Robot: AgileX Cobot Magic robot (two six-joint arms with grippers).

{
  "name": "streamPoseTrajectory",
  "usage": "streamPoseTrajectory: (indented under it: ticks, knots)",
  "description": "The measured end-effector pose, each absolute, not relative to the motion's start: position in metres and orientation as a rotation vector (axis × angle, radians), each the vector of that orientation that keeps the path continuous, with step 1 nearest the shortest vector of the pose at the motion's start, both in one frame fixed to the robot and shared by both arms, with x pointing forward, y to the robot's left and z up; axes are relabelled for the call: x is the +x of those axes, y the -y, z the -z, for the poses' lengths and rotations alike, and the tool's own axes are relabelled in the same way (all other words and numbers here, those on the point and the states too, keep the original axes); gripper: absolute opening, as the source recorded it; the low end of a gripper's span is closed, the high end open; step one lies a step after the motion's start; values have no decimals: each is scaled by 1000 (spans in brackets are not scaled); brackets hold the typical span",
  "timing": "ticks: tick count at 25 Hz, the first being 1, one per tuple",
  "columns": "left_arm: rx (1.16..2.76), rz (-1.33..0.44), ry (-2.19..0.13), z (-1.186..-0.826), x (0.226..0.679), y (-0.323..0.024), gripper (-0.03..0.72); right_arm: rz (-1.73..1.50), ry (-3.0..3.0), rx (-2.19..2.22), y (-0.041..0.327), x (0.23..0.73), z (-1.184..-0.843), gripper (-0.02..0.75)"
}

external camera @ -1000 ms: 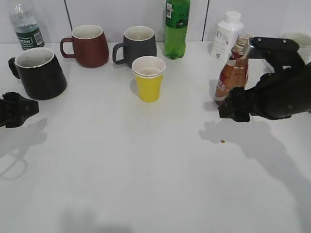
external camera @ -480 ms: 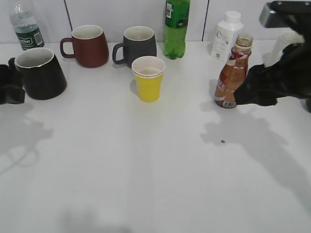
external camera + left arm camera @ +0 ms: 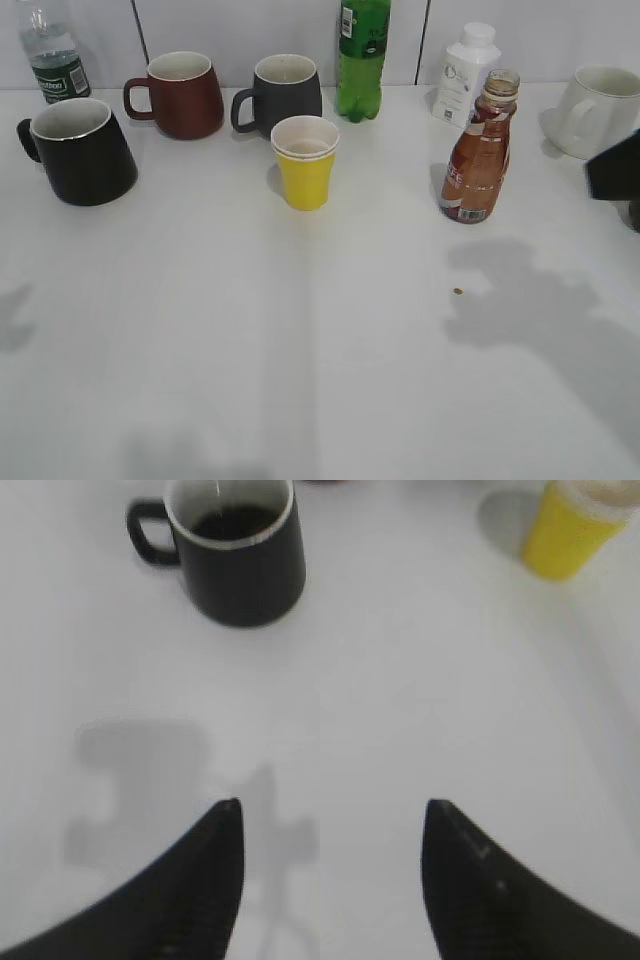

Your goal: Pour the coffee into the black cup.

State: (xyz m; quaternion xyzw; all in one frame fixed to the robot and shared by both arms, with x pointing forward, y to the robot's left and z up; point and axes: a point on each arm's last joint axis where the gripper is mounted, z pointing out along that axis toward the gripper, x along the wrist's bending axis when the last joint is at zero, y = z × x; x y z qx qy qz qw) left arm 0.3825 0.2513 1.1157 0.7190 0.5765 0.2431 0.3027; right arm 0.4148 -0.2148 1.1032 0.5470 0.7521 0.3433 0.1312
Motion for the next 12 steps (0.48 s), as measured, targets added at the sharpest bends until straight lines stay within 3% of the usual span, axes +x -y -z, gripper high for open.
streamPoseTrajectory:
  ticks: [4, 12]
  knots:
    - [1828, -686, -1406, -1129, 342, -267, 415, -1073, -2113, 1594, 229, 381, -1114, 595]
    - [1751, -673, -1310, -1104, 278, -290, 385, -1100, -1989, 1595, 265, 307, -1103, 593]
